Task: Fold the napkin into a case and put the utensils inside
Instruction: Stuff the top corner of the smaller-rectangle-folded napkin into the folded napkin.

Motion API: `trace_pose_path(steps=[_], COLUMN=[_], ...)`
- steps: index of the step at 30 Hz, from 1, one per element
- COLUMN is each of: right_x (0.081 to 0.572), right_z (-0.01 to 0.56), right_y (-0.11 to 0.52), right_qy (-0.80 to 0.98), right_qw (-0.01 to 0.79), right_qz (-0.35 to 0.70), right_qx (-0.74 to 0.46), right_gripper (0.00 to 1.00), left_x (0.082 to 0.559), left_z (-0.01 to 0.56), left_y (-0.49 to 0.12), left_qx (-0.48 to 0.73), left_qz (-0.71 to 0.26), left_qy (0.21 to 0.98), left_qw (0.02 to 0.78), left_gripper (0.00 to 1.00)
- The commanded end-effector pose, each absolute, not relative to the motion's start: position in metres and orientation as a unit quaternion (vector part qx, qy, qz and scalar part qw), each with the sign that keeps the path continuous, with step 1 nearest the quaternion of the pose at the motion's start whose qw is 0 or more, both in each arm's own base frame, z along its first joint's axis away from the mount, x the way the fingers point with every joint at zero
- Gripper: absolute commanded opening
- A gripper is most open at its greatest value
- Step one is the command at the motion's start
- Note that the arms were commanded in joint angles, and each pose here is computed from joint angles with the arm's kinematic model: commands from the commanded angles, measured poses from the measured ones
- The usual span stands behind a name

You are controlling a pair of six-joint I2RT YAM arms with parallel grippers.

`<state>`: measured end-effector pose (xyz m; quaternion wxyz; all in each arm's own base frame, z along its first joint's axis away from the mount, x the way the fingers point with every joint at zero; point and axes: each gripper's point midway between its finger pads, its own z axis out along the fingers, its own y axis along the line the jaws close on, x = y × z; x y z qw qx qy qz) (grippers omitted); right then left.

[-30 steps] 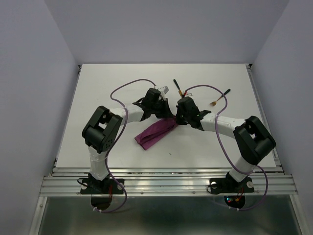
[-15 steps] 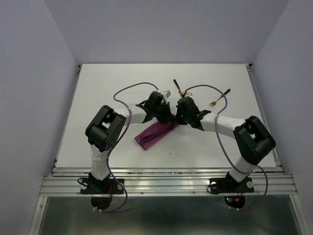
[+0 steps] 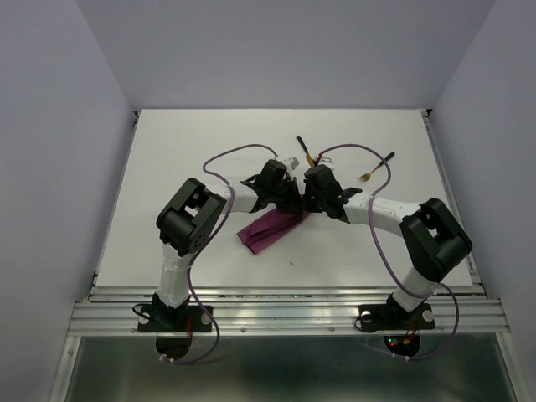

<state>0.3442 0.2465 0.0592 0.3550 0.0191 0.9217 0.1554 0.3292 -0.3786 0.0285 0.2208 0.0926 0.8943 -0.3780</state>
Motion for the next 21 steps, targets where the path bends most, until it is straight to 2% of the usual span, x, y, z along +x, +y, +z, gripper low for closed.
trace_pose_path(steps=[1,14,21], right_x=[0.357,0.358,0.358], right_z=[0.087,0.073,0.075], right_y=[0.272,0.260,0.260], right_qy=[0.902,0.908,0.907], right_qw=[0.375,0.377,0.379], right_qz=[0.211,0.180,0.180], right_qx=[0.016,0.032,0.030], right_gripper=[0.01,0.01,0.01], left_x=[0.317,0.309,0.299], left_z=[0.016,0.086,0.098], left_y=[-0.389,-0.386,-0.372], left_qx=[0.103,0.125,0.138], left_qz=[-0.375,-0.397,-0.377], left_qy=[0.899,0.881,0.888], left_qw=[0.201,0.224,0.223], left_gripper=[0.00,0.00,0.00])
